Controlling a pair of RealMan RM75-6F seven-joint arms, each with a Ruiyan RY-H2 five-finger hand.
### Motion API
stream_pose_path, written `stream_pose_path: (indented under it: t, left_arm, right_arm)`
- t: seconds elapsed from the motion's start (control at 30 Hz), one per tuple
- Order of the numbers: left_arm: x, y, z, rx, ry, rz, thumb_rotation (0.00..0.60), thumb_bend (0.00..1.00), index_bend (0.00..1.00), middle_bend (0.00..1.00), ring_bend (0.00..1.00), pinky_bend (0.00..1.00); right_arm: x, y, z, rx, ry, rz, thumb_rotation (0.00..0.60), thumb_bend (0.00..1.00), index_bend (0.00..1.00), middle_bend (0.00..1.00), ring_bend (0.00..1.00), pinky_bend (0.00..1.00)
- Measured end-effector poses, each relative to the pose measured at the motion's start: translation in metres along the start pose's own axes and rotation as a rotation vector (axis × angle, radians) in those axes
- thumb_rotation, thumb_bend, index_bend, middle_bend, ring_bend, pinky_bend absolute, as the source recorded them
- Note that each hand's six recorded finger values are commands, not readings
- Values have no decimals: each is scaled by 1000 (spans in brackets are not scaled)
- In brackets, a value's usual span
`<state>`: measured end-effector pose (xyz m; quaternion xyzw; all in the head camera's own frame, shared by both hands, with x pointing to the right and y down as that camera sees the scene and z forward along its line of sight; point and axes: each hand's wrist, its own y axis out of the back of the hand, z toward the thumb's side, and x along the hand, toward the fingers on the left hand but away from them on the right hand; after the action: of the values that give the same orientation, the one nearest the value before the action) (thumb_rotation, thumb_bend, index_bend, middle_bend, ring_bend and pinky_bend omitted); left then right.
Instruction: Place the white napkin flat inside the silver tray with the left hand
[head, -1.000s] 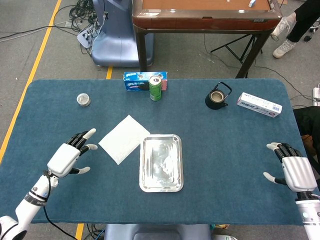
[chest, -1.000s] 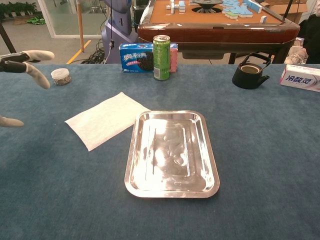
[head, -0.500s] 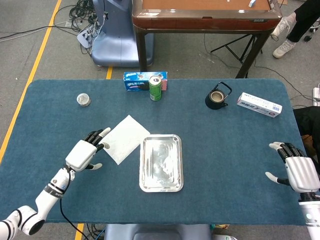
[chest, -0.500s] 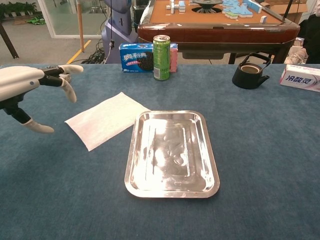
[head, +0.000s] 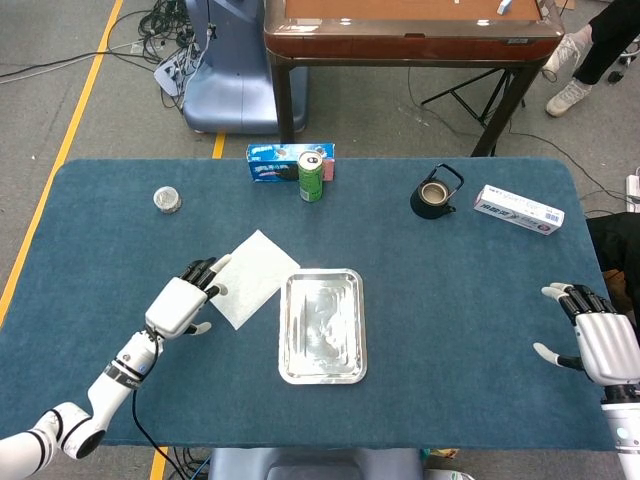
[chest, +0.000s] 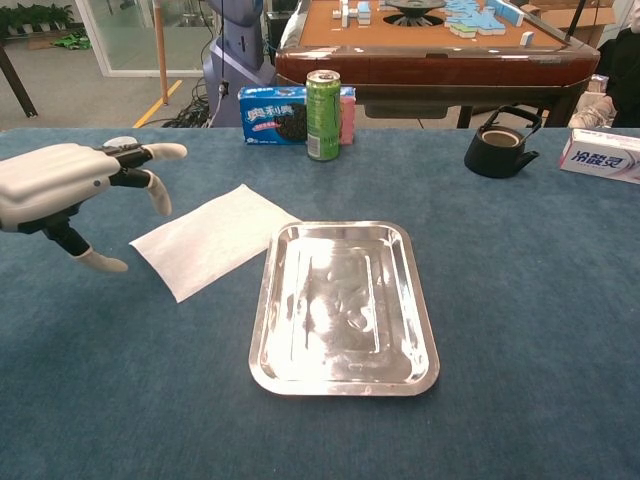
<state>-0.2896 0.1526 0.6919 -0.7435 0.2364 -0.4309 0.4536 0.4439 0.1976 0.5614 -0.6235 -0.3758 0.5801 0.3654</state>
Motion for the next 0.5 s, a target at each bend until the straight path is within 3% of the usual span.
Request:
stream_pose_path:
  t: [0.27,0.5]
  left_arm:
    - [7,-7,4,14,1,-13,600,98,417,0,0,122]
    - [13,-19,4,27,19,-52,600,161,423,0,0,139]
  right_arm:
    - [0,2,-2,-7,-4,-3,600,69,251,242,168,265]
    - [0,3,-3,-11,-7,-6,600,69,251,242,168,265]
